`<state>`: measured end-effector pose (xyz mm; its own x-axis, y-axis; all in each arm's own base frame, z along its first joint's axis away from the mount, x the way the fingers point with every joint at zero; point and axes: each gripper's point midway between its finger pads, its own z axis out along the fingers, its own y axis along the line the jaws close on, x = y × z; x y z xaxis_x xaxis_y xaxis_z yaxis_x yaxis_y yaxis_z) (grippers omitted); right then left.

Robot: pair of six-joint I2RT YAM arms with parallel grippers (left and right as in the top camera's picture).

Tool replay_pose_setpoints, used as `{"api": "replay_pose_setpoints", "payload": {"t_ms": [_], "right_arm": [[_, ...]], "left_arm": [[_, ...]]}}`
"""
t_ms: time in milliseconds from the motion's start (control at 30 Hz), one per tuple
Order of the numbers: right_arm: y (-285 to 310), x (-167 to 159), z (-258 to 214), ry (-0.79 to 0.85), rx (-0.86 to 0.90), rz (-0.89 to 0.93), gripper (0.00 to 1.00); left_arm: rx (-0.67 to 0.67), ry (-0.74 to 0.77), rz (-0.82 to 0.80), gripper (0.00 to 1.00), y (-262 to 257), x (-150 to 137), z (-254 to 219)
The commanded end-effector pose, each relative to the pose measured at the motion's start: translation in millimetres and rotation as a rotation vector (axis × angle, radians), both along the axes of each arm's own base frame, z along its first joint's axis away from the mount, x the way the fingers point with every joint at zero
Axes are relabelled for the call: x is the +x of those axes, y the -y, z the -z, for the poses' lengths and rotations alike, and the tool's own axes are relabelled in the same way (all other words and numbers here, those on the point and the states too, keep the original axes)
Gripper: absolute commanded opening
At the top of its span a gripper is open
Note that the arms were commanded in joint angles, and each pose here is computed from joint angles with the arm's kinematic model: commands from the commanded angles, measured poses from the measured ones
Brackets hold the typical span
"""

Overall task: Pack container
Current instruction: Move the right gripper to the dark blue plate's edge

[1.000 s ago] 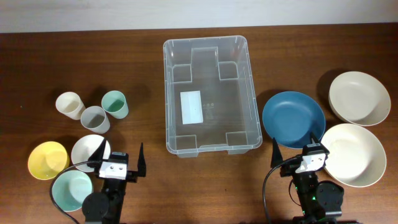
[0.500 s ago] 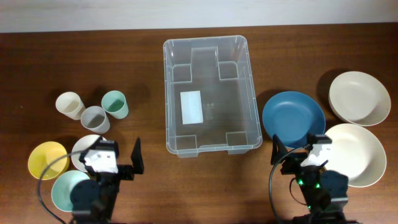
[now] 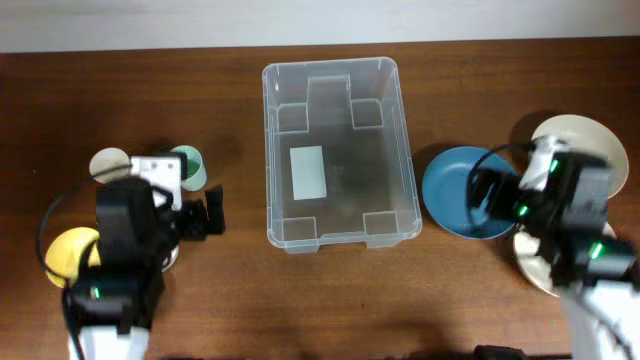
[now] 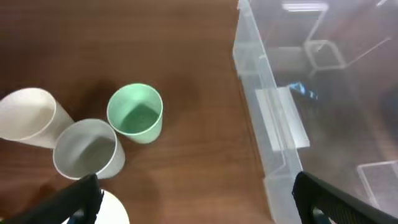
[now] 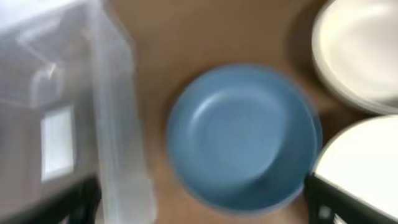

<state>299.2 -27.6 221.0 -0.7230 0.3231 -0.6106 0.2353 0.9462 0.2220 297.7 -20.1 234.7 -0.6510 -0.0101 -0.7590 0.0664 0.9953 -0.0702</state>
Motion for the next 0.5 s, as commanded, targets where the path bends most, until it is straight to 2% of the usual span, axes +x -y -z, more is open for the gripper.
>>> {"api": "replay_pose_setpoints", "payload": {"t_ms": [0, 100, 200, 367, 467], "right_arm": [[25, 4, 0, -0.146, 0.011, 0.050, 0.99], [38, -2, 9, -0.288, 0.050, 0.096, 0.99], [47, 0, 18, -0.339, 0.066, 0.116, 0.99], [58, 11, 23, -0.328, 0.031, 0.134, 0.99], [80, 25, 30, -0.318, -0.055, 0.190, 0.99]], "left_arm": [[-0.013, -0.066, 0.002, 1.00, 1, 13, -16], [-0.012, -0.138, 0.001, 1.00, 1, 15, -19], [-0.015, -0.156, 0.003, 1.00, 2, 18, -21], [-0.017, -0.152, 0.006, 1.00, 3, 18, -22], [-0.017, -0.150, 0.006, 1.00, 3, 18, -22]]}}
